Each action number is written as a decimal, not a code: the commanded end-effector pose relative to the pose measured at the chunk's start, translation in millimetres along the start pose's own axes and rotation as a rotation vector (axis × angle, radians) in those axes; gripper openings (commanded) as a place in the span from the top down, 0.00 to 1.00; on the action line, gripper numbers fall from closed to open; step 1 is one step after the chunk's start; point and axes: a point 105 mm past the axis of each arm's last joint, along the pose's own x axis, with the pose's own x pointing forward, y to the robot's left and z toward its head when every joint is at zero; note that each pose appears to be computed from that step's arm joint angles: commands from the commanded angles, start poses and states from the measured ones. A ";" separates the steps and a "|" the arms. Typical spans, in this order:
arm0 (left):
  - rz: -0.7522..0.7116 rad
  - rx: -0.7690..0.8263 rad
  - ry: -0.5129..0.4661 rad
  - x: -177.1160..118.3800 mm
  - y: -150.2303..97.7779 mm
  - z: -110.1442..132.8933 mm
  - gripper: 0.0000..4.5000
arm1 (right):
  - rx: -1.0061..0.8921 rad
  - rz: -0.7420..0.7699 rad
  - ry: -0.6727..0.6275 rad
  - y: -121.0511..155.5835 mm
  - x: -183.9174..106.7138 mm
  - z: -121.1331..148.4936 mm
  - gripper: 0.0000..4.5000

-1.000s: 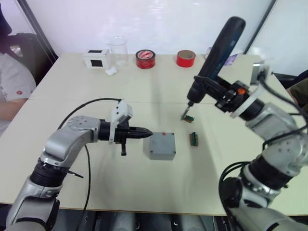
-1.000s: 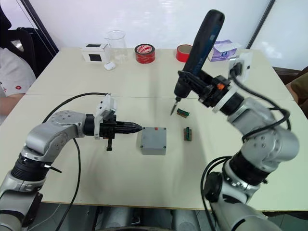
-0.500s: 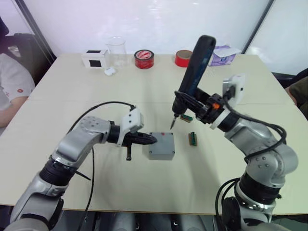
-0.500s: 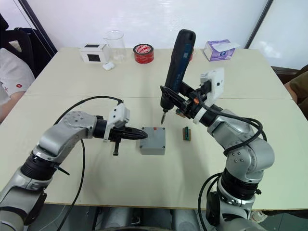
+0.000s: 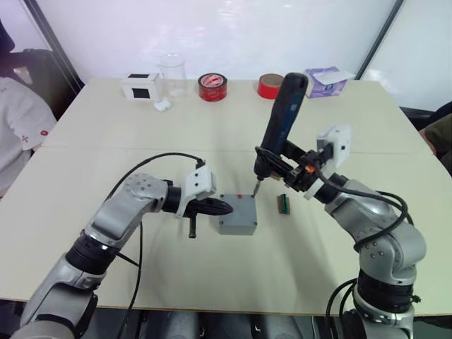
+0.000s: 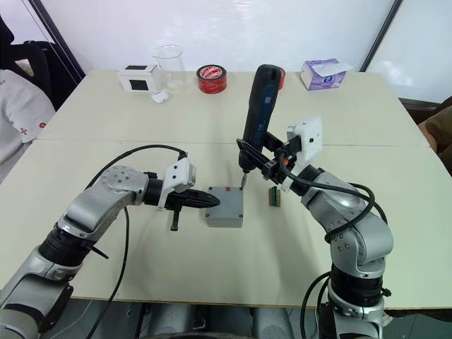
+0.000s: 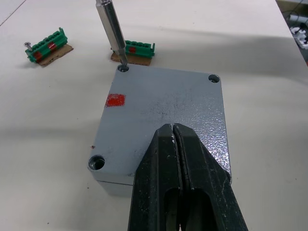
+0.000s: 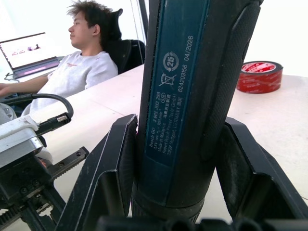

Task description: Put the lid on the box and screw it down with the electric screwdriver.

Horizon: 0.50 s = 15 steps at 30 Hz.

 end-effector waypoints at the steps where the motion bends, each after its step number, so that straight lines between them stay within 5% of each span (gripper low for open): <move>1: 0.001 -0.005 0.014 -1.6 1.7 -2.2 1.00 | -0.037 0.004 -0.060 4.6 1.5 10.7 0.59; 15: -0.002 -0.005 0.021 0.4 1.4 -4.4 1.00 | -0.084 0.058 0.090 15.8 -5.2 -29.2 0.59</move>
